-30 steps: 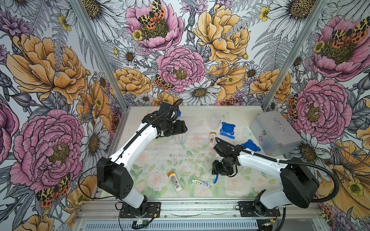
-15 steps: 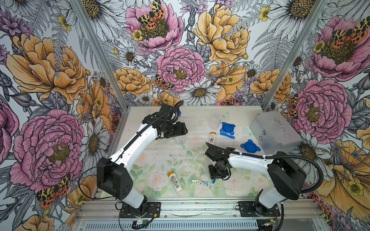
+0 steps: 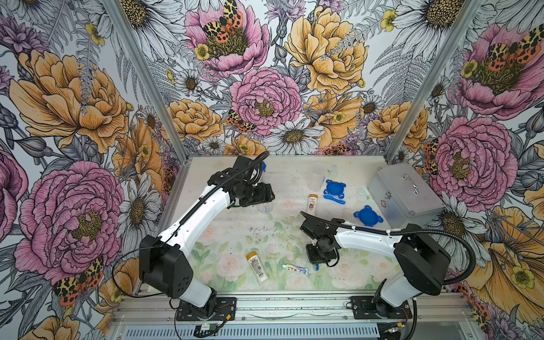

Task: Pack away toiletry kits
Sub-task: Pick up the toiletry item from the center of the board.

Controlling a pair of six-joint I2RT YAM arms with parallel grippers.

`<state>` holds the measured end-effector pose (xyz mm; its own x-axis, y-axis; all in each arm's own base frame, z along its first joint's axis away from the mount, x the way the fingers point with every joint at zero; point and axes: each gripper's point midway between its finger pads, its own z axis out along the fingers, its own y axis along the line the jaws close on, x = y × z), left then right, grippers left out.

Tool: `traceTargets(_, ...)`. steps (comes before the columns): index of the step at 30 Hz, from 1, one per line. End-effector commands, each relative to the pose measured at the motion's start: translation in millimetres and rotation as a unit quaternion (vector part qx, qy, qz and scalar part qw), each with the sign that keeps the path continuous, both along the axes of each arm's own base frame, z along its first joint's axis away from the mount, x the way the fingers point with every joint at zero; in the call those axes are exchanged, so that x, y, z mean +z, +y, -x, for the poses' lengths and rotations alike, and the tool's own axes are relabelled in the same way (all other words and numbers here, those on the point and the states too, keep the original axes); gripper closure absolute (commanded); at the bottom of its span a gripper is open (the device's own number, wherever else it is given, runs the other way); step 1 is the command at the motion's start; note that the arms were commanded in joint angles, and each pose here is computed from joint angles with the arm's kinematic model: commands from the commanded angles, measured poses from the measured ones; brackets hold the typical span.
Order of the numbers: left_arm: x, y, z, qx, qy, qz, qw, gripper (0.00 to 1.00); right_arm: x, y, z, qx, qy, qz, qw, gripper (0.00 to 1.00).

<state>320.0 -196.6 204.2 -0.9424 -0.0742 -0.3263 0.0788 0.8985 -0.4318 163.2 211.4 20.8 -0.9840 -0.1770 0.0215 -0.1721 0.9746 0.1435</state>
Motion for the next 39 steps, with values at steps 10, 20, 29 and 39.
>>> traceTargets(10,18,-10,4,-0.023,-0.008,0.045,0.999,0.13,79,31,-51,0.134,-0.2,-0.059,0.969,1.0)
traceTargets(20,33,-33,-7,-0.024,-0.005,0.101,0.995,0.05,126,84,-64,0.229,-0.284,-0.153,0.918,0.99)
traceTargets(29,19,-48,-4,-0.037,0.035,0.124,0.991,0.06,146,100,-76,0.257,-0.311,-0.17,0.899,0.99)
traceTargets(39,15,-57,-4,-0.049,0.05,0.143,0.987,0.16,175,115,-99,0.238,-0.341,-0.208,0.885,0.99)
